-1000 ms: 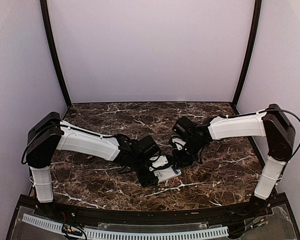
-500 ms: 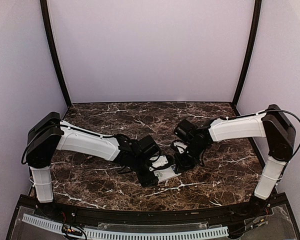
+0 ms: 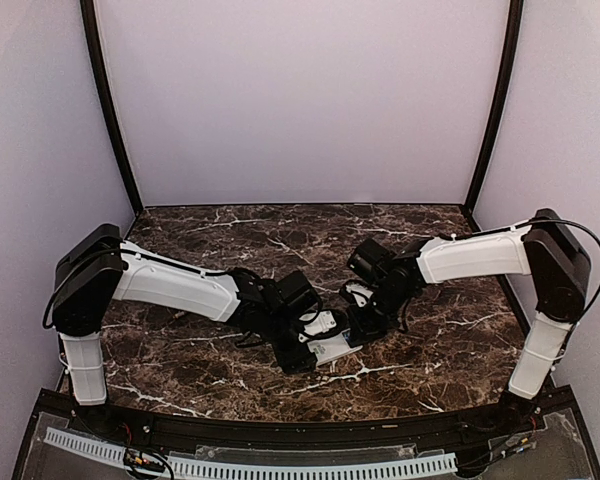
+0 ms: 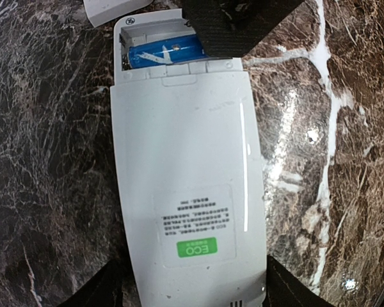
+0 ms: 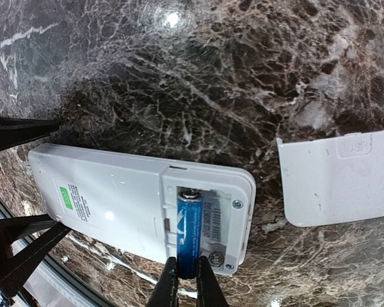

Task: Load the batteries into the remote control
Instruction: Load the battery into the battery compartment, then pick up the battery from the battery compartment.

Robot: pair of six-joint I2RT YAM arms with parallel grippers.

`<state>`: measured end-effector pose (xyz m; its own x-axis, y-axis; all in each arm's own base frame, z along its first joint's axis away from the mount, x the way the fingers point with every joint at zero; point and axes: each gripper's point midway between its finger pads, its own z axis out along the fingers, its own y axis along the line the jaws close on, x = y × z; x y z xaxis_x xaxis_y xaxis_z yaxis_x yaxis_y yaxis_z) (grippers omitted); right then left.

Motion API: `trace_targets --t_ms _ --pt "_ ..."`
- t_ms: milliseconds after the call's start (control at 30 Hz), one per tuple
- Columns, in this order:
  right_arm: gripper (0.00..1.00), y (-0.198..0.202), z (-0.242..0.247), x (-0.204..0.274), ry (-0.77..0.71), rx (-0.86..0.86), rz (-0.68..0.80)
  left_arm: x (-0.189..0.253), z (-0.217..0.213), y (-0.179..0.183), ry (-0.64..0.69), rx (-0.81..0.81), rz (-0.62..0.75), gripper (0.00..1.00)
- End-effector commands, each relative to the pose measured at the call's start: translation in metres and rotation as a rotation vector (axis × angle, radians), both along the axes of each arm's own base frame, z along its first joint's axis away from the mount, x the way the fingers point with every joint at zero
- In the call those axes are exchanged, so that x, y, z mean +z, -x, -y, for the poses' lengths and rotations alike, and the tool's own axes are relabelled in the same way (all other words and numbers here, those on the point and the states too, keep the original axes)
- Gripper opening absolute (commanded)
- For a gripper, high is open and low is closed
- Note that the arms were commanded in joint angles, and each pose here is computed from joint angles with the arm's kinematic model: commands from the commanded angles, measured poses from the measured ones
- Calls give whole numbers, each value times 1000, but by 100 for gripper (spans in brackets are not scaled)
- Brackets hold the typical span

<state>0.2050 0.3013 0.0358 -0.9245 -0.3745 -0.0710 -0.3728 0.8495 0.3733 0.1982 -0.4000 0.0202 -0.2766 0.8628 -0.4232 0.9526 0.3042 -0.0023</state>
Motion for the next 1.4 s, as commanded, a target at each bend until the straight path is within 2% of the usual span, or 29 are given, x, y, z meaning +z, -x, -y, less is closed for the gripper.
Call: trace_targets --t_ms 0,433,833,1033,1200,1367 --pt "3 -7 -7 -5 -10 0 18 -23 -17 10 -78 -14 -46 72" --pt "3 -7 -5 -12 11 8 12 -22 -17 10 -79 -19 -46 72" --pt "16 -8 -18 -16 -79 11 26 -23 -18 10 -79 -15 -49 72" --pt "16 -11 -20 -24 -95 7 43 -23 -17 10 -78 -13 -49 72" --pt "11 -7 -22 -30 -117 8 15 -23 -18 9 -78 -10 -50 72" --pt "15 -5 -30 -29 -183 15 -7 -23 -18 10 -79 -10 -51 72"
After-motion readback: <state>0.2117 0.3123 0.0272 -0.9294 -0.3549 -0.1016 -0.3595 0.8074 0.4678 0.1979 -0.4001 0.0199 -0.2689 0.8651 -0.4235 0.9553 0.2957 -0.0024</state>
